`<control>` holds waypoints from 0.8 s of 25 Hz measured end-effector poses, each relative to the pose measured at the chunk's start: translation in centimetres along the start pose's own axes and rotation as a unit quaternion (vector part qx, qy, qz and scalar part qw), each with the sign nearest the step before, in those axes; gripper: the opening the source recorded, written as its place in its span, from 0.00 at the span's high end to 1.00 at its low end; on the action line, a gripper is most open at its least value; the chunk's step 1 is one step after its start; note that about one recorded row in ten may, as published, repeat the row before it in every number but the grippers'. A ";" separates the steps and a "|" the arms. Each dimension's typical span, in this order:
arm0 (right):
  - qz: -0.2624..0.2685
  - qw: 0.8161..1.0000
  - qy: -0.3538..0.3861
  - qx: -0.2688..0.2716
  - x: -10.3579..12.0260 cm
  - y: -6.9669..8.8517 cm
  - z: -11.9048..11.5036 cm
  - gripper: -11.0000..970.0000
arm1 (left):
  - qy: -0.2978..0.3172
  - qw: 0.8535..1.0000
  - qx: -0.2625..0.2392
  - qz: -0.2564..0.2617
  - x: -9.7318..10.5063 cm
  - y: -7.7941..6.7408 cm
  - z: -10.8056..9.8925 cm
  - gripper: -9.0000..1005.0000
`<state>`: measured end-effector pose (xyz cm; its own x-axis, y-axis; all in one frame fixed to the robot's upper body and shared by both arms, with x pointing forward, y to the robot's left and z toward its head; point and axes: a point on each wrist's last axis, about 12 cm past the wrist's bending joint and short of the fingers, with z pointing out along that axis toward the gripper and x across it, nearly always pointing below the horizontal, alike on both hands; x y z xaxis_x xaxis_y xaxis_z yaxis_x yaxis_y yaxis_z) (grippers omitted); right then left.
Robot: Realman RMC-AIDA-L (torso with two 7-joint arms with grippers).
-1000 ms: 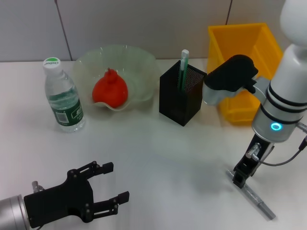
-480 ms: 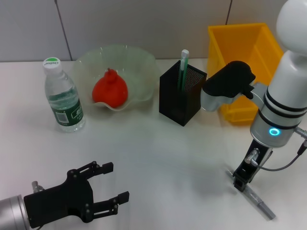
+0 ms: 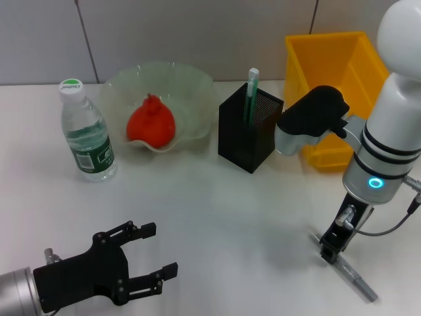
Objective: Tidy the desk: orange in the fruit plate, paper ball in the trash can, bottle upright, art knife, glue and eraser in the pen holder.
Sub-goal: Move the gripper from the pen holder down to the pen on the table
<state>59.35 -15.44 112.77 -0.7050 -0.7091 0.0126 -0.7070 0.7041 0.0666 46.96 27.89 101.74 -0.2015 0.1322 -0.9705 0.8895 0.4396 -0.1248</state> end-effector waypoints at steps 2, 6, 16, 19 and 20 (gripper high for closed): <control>0.001 1.000 0.001 0.000 0.0 0.0 0.1 0.70 | 0.000 1.000 0.000 0.000 0.0 0.0 0.0 0.16; 0.000 1.000 0.003 0.000 0.0 0.0 0.2 0.71 | 0.000 1.000 0.000 0.000 0.0 0.0 0.1 0.16; -0.003 1.000 0.002 0.004 0.0 0.0 0.3 0.77 | 0.000 1.000 0.001 0.000 -0.1 0.1 0.1 0.16; -0.004 1.000 0.002 0.004 -0.1 0.0 0.3 0.80 | 0.000 1.000 0.001 0.000 -0.1 0.1 0.1 0.16; -0.004 1.000 0.002 0.004 -0.1 0.0 0.2 0.80 | 0.000 1.000 0.001 0.001 -0.1 0.1 0.1 0.16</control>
<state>59.40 -15.37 112.53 -0.6995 -0.7145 0.0163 -0.7127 0.6991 0.0582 47.12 27.84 101.82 -0.2001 0.1327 -0.9707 0.8906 0.4377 -0.1238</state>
